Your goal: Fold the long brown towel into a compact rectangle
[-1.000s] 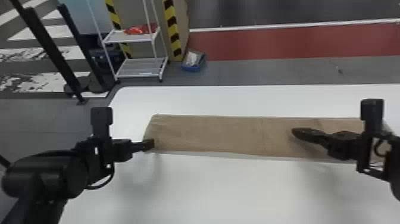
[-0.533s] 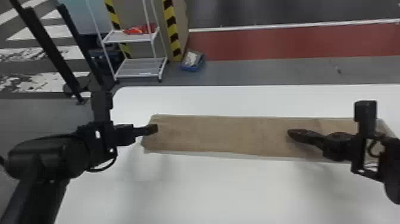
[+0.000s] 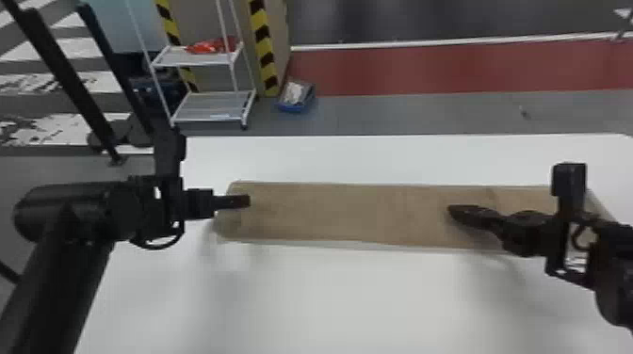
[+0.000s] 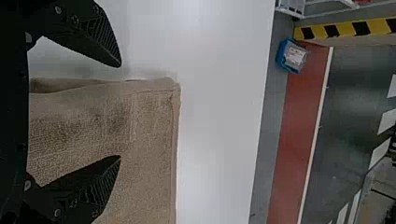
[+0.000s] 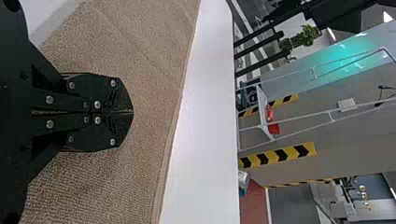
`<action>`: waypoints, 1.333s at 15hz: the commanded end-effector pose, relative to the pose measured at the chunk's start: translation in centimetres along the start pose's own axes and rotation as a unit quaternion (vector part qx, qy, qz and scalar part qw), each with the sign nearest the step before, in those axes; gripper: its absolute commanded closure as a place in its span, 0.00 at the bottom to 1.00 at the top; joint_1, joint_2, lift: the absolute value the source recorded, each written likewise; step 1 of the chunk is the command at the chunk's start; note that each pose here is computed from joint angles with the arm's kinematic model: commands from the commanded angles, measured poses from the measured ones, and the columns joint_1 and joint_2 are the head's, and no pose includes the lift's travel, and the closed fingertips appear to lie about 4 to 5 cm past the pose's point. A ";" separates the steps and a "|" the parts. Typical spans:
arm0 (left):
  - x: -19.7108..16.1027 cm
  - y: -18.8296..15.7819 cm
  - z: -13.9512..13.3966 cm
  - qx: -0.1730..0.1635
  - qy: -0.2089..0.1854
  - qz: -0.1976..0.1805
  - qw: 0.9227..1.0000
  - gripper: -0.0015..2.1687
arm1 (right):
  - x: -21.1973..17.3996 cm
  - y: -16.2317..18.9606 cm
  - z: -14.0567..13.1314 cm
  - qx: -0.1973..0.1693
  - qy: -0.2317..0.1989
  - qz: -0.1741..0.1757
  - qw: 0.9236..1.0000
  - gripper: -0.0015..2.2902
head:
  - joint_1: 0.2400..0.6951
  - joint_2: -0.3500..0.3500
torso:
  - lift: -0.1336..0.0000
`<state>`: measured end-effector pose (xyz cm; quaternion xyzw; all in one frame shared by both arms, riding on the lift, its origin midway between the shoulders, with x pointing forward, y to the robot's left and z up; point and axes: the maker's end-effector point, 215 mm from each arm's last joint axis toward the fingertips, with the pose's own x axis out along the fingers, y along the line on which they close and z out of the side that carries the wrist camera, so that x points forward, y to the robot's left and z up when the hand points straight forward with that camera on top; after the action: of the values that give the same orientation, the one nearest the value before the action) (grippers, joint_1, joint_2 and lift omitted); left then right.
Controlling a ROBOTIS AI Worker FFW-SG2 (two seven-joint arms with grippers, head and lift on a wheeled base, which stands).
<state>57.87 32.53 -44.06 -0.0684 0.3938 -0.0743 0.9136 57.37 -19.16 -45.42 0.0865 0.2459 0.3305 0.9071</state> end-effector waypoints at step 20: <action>0.6 -0.4 -3.2 0.025 0.075 0.006 0.997 0.50 | 0.0 0.0 0.1 -0.004 -0.005 0.002 1.000 0.83 | 1.00 0.68 | 0.08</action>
<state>56.39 31.98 -46.50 -0.0355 0.4536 -0.0821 0.8867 57.35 -19.23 -45.36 0.0860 0.2395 0.3330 0.9079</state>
